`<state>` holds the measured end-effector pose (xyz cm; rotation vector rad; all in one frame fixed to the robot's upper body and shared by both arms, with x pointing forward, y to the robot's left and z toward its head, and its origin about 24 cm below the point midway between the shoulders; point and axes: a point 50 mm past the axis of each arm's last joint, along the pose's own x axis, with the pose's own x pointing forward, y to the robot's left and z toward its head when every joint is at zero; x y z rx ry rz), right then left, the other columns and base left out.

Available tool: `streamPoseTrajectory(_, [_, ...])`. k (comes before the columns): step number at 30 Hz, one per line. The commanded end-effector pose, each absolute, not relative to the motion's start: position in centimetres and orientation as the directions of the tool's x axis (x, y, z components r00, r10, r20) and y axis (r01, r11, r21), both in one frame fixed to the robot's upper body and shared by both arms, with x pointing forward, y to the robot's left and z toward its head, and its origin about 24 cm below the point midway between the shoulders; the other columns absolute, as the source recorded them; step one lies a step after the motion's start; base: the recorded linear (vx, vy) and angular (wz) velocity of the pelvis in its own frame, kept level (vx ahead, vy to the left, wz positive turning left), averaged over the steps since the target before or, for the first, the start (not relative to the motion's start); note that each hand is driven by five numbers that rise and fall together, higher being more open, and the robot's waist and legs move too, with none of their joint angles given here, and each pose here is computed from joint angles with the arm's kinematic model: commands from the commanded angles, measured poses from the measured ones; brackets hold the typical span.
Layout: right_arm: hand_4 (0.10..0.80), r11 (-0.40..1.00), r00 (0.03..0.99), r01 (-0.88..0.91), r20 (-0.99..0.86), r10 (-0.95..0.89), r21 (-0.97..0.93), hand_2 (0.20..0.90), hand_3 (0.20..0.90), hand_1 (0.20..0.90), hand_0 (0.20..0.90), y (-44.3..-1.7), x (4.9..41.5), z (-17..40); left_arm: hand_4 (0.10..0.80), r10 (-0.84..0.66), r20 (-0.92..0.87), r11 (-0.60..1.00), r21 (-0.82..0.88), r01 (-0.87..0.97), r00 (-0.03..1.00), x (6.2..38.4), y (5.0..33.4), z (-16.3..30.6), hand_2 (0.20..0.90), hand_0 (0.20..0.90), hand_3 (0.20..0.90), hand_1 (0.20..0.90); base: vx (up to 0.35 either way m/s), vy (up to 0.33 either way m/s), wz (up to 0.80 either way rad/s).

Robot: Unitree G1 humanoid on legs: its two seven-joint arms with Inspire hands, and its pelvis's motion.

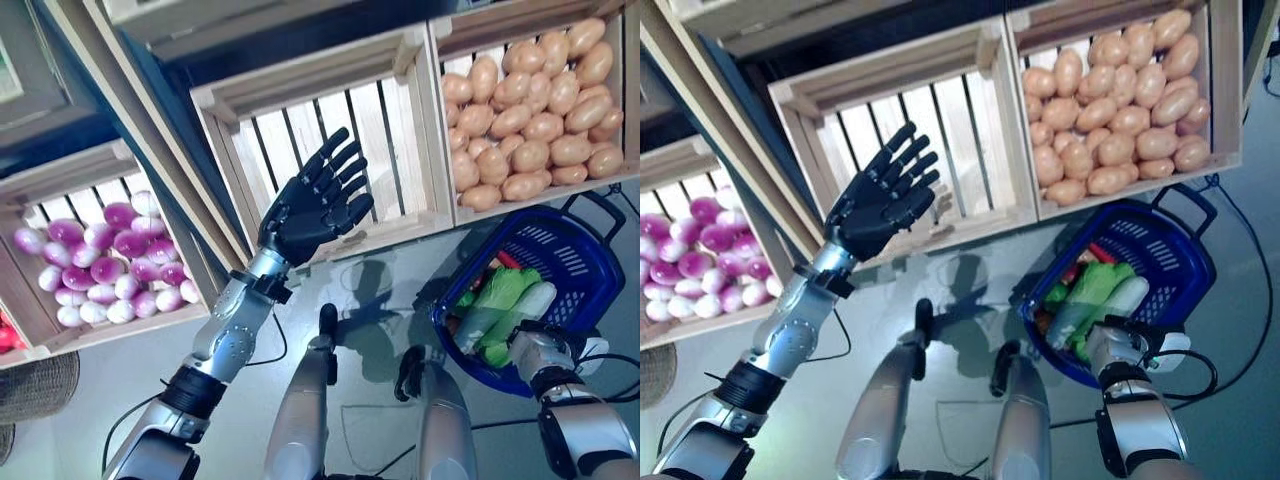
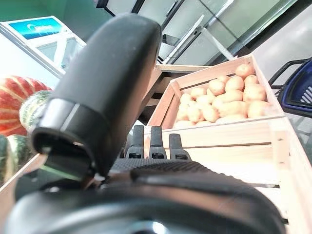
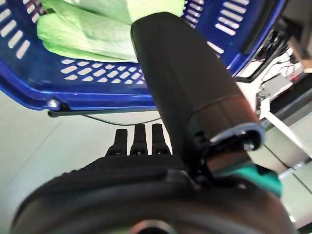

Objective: Put vegetables into the basket

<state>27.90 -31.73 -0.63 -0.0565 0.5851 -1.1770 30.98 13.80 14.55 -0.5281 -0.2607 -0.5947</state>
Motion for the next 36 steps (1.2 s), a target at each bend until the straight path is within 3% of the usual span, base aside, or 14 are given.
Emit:
streamPoseTrajectory(1, [0.8,0.41,0.313,0.812,-0.284,-0.906,-0.415,0.9,0.9,0.9,0.9,-33.3,25.7,-1.6,0.8,-0.459,0.4,0.696,-0.392,0.601,0.793,30.1,14.5,14.0,0.9,0.9,0.9,0.9,0.044,0.072,-0.07])
streamPoseTrajectory(6, [0.8,0.532,0.409,0.74,-0.354,-0.841,-0.412,0.9,0.9,0.9,0.9,-31.2,21.9,-5.3,0.8,-0.391,0.207,0.788,-0.429,0.442,0.897,28.7,16.6,8.6,0.9,0.9,0.9,0.9,0.14,0.055,-0.05])
streamPoseTrajectory(8, [0.8,0.621,0.488,0.656,-0.387,-0.782,-0.429,0.9,0.9,0.9,0.9,-29.8,20.3,-6.7,0.8,-0.344,0.076,0.834,-0.433,0.342,0.936,27.7,17.8,5.5,0.9,0.9,0.9,0.9,0.251,0.045,-0.14])
streamPoseTrajectory(13, [0.8,0.742,0.625,0.454,-0.418,-0.66,-0.493,0.9,0.9,0.9,0.9,-28.4,18.6,-8.1,0.8,-0.268,-0.161,0.883,-0.435,0.175,0.95,25.9,19.7,-0.2,0.9,0.9,0.9,0.9,0.122,0.035,-0.09])
streamPoseTrajectory(18, [0.8,0.8,0.583,0.329,-0.559,-0.589,-0.501,0.9,0.9,0.9,0.9,-27.3,15.8,-10.8,0.8,-0.179,-0.348,0.941,-0.334,0.057,0.92,24.0,21.0,-4.5,0.9,0.9,0.9,0.9,0.057,0.018,-0.08])
streamPoseTrajectory(23, [0.8,0.86,0.464,0.238,-0.725,-0.509,-0.451,0.9,0.9,0.9,0.9,-25.9,12.8,-13.4,0.8,-0.109,-0.536,0.981,-0.192,0.005,0.837,22.0,22.0,-7.8,0.9,0.9,0.9,0.9,0.032,0.017,-0.1])
streamPoseTrajectory(29, [0.8,0.915,0.333,0.166,-0.852,-0.404,-0.369,0.9,0.9,0.9,0.9,-23.9,9.8,-15.5,0.8,-0.014,-0.785,0.991,-0.096,-0.098,0.619,16.8,22.8,-12.9,0.9,0.9,0.9,0.9,0.051,0.018,-0.07])
streamPoseTrajectory(36, [0.8,0.946,0.337,0.084,-0.885,-0.321,-0.312,0.9,0.9,0.9,0.9,-22.3,9.8,-16.0,0.8,0.072,-0.909,0.997,0.06,-0.042,0.411,12.4,22.8,-15.3,0.9,0.9,0.9,0.9,0.055,0.014,-0.04])
